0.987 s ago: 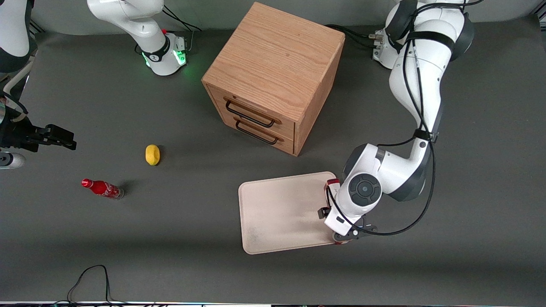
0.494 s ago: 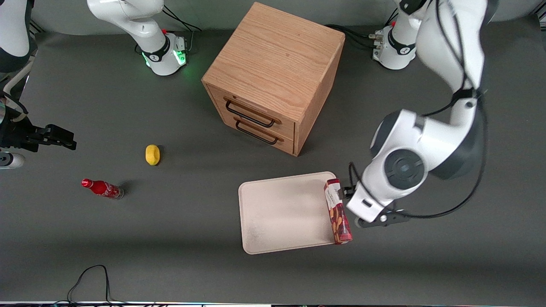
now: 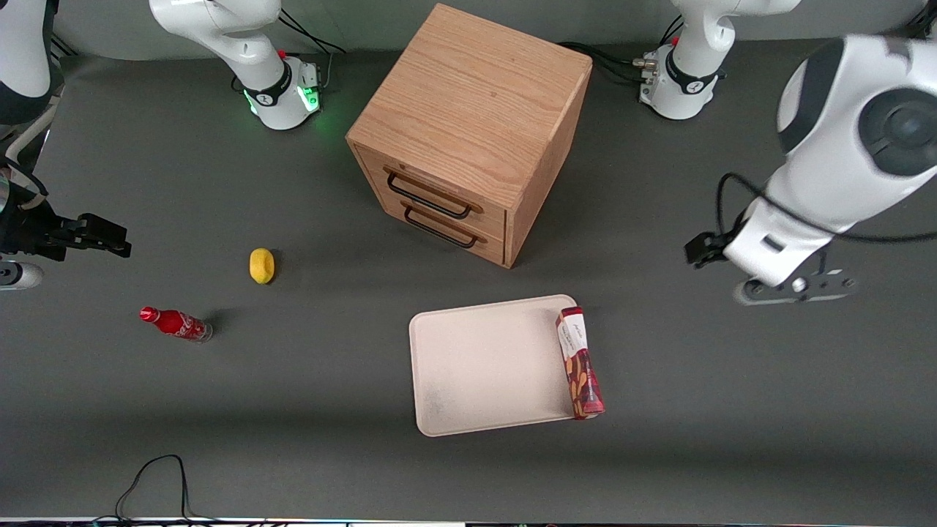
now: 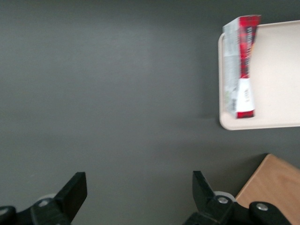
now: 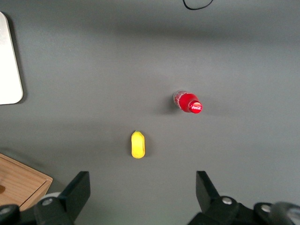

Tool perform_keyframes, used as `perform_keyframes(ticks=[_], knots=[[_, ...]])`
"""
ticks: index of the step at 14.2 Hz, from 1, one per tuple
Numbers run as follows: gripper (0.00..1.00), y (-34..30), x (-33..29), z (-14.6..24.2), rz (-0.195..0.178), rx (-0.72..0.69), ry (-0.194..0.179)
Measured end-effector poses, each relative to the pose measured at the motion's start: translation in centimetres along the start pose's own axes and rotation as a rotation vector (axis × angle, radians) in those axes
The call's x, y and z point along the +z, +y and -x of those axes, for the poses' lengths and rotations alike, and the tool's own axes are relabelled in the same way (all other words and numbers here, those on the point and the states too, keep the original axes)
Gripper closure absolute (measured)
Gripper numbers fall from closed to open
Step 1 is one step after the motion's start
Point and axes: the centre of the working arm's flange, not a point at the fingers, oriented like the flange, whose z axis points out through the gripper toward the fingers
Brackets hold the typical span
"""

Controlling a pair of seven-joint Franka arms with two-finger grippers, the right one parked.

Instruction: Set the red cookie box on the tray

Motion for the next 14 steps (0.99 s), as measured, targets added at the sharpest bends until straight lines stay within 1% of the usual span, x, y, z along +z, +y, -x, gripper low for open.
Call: perform_keyframes(ticks=[1,3,5,6,7,9,14], knots=[[0.00,-1.5,-0.6,0.8,-0.007,-0.001,0.000],[0.00,-5.3,-1.8,1.7,-0.021,0.008,-0.017],[0.00,-9.3,-2.7,1.9,-0.019,0.005,-0.021],[0.00,-10.6,-2.9,2.2,-0.020,-0.001,-0.035],[0.00,-11.5,-3.2,2.4,-0.019,-0.008,-0.043],[0.00,-12.6,-3.4,2.5,-0.016,-0.022,-0.045],[0.00,-13.2,-2.7,2.1,-0.013,-0.033,-0.058]])
